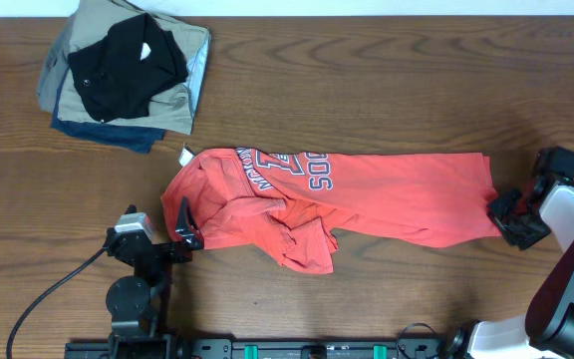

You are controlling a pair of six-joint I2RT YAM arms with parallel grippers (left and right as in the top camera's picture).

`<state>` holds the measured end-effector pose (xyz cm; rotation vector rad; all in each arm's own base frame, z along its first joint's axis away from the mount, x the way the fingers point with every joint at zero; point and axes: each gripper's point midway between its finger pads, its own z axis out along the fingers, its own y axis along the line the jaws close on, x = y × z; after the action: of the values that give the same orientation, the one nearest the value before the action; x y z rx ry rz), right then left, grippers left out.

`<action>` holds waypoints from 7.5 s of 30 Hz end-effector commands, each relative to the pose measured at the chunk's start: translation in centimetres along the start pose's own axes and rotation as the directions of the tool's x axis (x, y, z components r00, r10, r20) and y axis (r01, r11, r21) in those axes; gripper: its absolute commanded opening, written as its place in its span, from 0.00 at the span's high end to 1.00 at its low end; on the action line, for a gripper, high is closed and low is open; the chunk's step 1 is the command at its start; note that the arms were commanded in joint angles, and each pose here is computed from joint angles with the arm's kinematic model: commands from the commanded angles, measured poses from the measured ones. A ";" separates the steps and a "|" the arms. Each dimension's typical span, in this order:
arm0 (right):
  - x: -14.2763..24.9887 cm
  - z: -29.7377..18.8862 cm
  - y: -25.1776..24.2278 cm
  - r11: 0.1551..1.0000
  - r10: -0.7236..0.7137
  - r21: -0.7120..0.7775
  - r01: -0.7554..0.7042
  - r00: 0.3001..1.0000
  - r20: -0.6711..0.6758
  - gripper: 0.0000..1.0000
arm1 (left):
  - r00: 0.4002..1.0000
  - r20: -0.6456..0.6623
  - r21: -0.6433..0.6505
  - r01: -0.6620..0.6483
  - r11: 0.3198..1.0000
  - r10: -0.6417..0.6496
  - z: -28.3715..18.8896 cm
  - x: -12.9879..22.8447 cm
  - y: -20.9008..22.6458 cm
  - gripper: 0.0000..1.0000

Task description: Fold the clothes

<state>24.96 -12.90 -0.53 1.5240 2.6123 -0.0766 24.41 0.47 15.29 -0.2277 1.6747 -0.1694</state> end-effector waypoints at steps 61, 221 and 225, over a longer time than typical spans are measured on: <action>1.4 -12.3 1.6 0.956 -0.108 -0.257 0.144 0.983 0.149 0.99 | 0.976 -0.062 0.524 0.211 0.825 -0.211 -2.8 -2.6 -9.4 0.02; 2.2 -12.2 2.0 0.937 -0.184 -0.278 0.213 0.975 0.128 0.98 | 0.339 -0.782 -0.401 0.370 0.838 -0.524 5.0 14.2 -14.9 0.32; 2.2 -12.2 2.0 0.937 -0.184 -0.278 0.213 0.975 0.128 0.98 | 0.339 -0.782 -0.401 0.370 0.838 -0.524 5.0 14.2 -14.9 0.46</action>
<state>24.27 -8.73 10.63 1.1638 2.5610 0.1999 28.19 -17.21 4.42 -0.8632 2.6597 -0.6870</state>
